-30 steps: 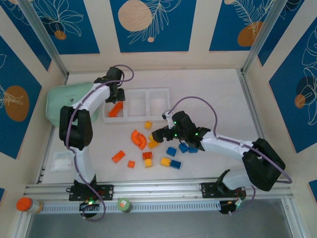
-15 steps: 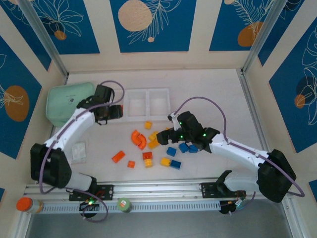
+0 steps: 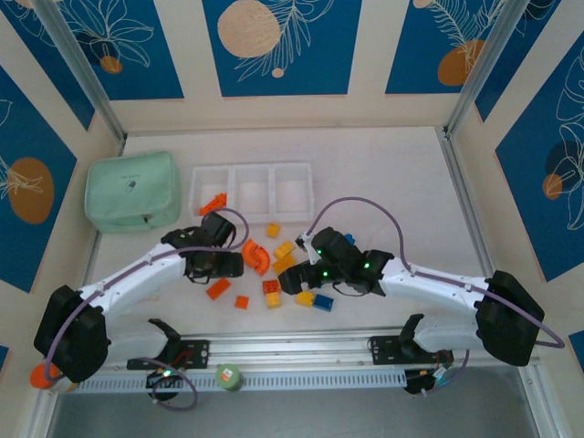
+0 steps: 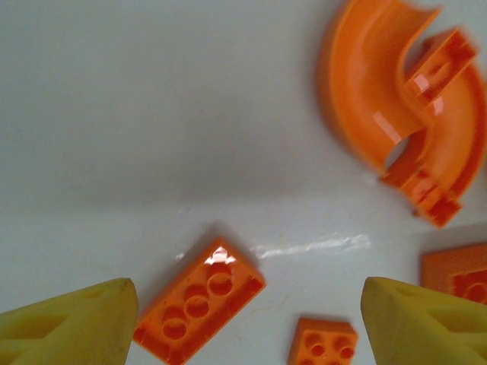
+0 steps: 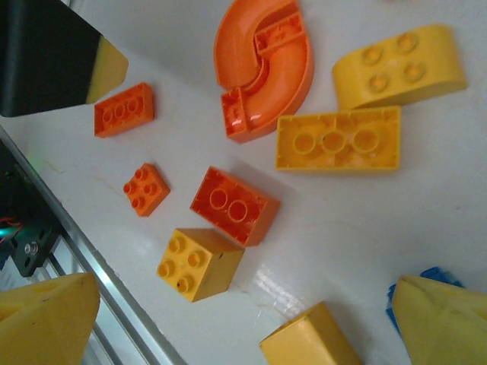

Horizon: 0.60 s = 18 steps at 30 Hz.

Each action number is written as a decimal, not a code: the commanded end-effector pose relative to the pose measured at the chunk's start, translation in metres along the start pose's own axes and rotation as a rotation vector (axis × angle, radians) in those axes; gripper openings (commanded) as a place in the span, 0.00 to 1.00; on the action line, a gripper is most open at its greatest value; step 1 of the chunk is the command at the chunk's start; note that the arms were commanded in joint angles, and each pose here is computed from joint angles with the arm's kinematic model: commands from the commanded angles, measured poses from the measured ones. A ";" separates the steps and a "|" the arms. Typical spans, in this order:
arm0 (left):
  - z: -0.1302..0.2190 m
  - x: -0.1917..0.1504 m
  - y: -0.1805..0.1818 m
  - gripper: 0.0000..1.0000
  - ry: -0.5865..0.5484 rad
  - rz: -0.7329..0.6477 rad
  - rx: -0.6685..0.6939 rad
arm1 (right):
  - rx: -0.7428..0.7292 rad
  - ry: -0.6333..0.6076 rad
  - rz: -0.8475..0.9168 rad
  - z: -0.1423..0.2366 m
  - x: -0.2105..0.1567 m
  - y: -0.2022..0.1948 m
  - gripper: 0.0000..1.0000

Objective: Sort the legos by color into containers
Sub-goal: Pick up the lego from the bottom-left of the table.

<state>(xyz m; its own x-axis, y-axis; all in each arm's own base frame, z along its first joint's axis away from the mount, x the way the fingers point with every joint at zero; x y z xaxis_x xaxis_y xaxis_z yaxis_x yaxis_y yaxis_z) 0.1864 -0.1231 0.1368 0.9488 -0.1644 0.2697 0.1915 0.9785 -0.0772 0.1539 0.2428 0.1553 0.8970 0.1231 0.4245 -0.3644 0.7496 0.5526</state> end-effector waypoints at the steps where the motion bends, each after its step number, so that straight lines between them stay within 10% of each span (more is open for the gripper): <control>1: -0.007 -0.017 0.000 0.78 0.052 0.033 -0.004 | -0.002 -0.005 -0.039 -0.004 -0.004 0.000 0.99; 18: -0.038 -0.037 0.019 0.75 0.102 0.022 0.156 | -0.028 -0.032 -0.046 -0.005 -0.002 -0.002 0.99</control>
<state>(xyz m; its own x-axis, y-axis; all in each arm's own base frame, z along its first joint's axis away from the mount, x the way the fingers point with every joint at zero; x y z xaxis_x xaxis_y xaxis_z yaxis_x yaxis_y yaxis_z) 0.1633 -0.1097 0.0909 0.9744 -0.1553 0.1625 0.1570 0.9876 0.0019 0.1542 0.2455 0.1540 0.9037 0.0794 0.4208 -0.3283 0.7594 0.5617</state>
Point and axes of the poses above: each hand's point on the last joint's axis, 136 mm out from that joint toward the fingers, its own z axis back along the fingers, its own y axis along the line the jaws close on, x = y × z, the point moved 7 cm from there along z, back along the fingers, and after that the axes turned 11 degrees about -z, right-handed, at the moved point
